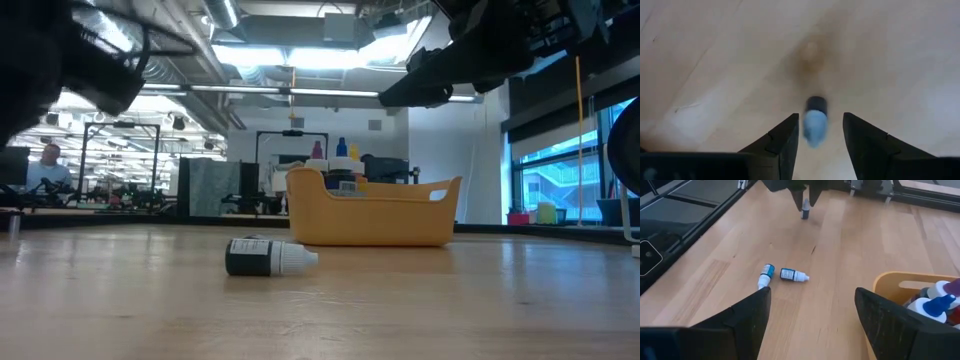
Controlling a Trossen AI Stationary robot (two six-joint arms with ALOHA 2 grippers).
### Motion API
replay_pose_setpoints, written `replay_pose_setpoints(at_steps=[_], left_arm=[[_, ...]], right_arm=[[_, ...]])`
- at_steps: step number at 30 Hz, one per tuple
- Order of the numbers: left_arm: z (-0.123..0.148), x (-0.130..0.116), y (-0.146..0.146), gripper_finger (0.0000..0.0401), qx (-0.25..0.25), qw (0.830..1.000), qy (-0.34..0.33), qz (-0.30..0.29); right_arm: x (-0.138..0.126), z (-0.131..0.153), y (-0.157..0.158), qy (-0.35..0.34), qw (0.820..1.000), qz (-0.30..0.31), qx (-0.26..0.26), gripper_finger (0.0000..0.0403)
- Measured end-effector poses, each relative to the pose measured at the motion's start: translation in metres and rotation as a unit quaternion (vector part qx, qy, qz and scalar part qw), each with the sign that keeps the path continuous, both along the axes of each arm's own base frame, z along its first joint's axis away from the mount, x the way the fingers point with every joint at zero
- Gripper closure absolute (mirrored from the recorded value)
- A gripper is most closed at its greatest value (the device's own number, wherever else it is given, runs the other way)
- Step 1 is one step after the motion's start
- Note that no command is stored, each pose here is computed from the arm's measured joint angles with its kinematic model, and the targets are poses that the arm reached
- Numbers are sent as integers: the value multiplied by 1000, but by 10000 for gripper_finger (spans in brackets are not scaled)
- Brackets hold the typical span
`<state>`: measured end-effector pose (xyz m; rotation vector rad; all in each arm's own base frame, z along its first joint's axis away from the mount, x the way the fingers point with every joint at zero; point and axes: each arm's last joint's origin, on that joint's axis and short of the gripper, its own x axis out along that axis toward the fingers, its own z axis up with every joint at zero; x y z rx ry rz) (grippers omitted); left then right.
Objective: Pick & Place food coloring
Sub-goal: Put the small black food coloring bottle into the yellow bin
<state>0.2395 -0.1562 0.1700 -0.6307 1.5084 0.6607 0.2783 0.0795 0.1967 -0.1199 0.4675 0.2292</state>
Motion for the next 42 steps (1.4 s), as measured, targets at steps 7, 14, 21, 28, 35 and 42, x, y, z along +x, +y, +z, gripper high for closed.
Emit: replay_pose_setpoints(at_steps=[7,14,21,28,35,42], left_arm=[[-10,-6,3,254,2,1000,11,7],[-10,-6,2,283,-25,999,26,-22],[-10,-5,3,355,-7,999,12,-42],[-10,-5,3,398,-9,999,13,-42],[-10,-5,3,389,-9,999,13,-42],[-10,-5,3,383,-5,1000,11,-29]], right_arm=[[0,0,0,-1,1000,4,-8,114],[0,0,-2,-1,1000,3,-11,114],[1,0,-3,-1,1000,1,-11,114],[1,0,-3,0,1000,0,-10,114],[1,0,-3,0,1000,0,-10,114],[1,0,-3,0,1000,0,-10,114]])
